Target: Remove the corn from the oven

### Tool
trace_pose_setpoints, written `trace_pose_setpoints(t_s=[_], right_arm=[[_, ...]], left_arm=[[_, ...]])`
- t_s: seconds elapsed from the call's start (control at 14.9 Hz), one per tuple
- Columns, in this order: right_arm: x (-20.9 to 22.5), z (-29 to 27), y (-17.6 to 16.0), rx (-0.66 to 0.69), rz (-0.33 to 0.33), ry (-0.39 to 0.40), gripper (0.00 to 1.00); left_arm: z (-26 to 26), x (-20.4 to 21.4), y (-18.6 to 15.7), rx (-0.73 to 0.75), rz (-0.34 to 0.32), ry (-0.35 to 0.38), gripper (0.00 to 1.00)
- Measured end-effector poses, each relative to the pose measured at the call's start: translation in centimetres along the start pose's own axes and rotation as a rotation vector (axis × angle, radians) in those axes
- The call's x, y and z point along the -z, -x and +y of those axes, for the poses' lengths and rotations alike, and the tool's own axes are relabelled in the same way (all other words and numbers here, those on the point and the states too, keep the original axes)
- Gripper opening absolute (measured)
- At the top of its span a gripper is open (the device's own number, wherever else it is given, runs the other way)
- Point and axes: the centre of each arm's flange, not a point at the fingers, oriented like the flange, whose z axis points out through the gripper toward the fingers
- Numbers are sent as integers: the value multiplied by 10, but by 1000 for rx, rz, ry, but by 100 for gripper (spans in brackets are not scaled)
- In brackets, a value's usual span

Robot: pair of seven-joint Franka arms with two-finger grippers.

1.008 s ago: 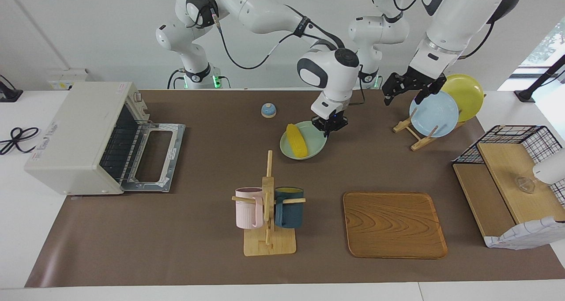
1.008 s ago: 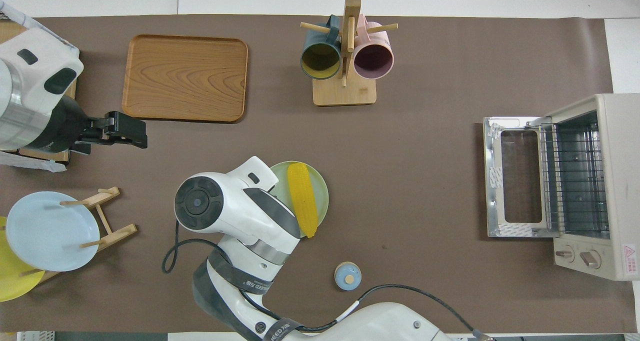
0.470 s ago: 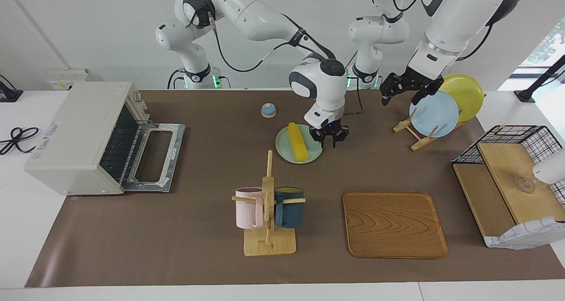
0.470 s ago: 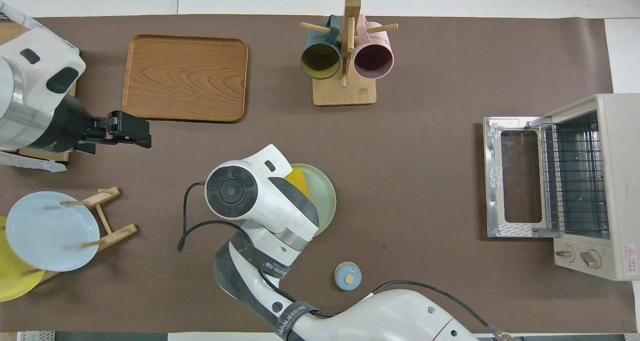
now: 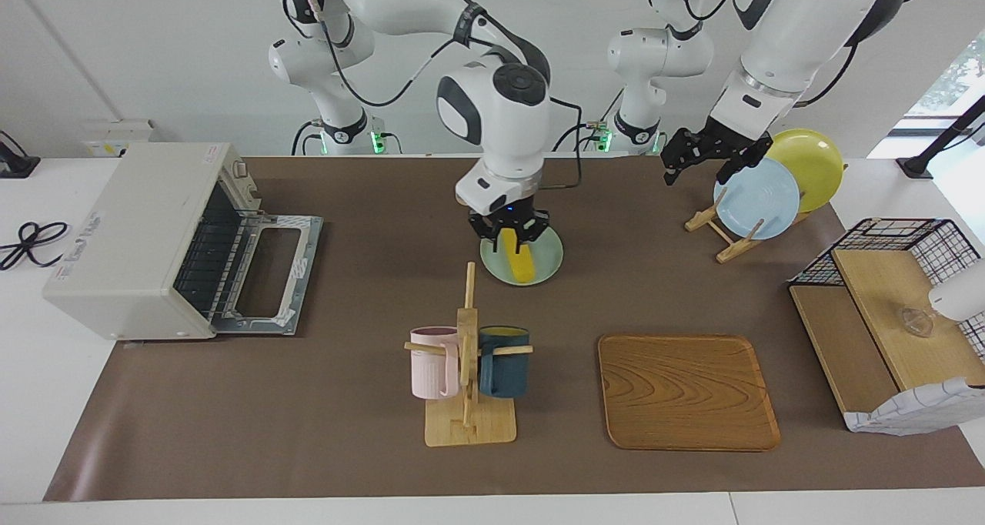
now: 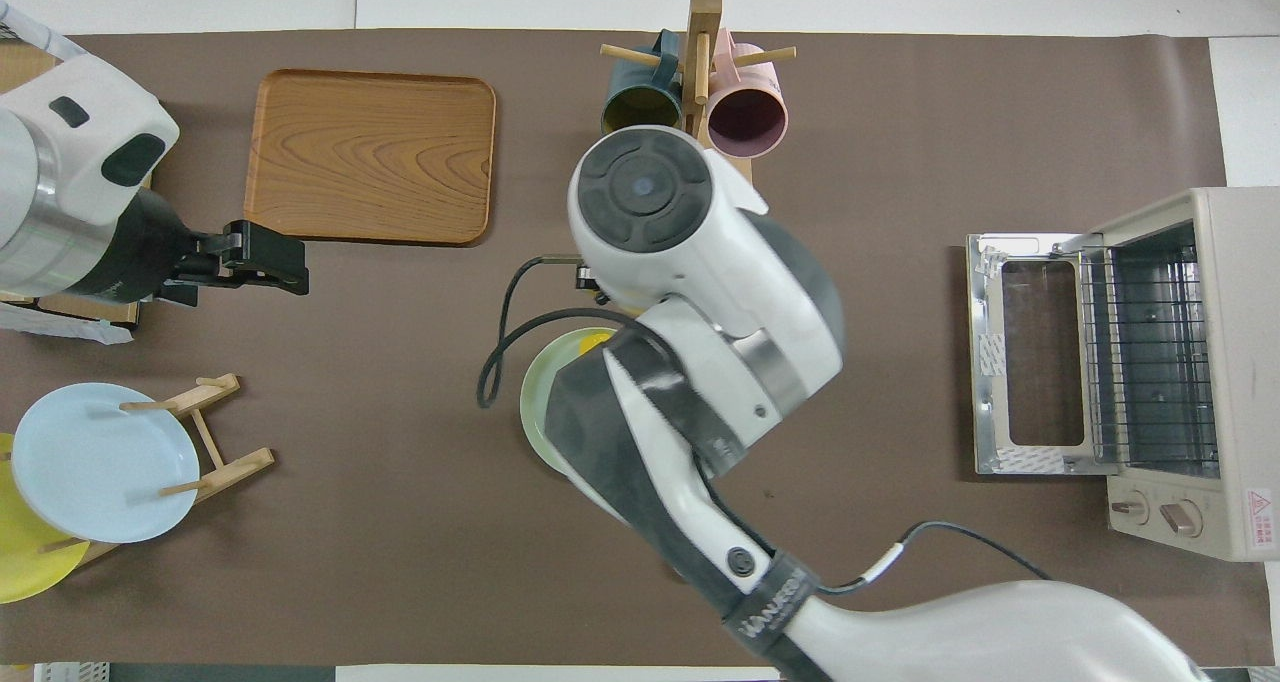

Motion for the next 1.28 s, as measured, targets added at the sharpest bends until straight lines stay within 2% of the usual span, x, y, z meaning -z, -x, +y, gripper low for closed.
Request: trace_pose_setpoints(t_s=[0.13,0.27,0.54,0.74,0.81,0.94,1.01,1.14,1.28], right_arm=[[7,72,-20,0,-57,43,42],[-7,124,-34,-23,-93,75,42],[-39,168,-39,-43,-138,149,40],[-47,211,-51,-49,-156,151,37],[-48,223,-55,-51,-159,147,30],[-48,233,-57,-59,-162,146,7],[-48,234,-56,-61,-164,146,1],[-54,240,-55,-67,-174,152,1],[-68,261,-59,-86,-151,138,1]], left_arm=[[18,-17,0,10,6,2,100],[47,-46,5,1,3,1,100],[113,-107,23,-19,-15,-8,100],[164,-165,47,-21,-21,-13,100],[179,-185,55,-17,-24,-16,100],[197,-218,64,0,-17,-13,100],[201,-232,67,5,-13,-11,100],[207,-258,69,26,-10,-9,100],[215,-284,69,37,-16,-13,100]])
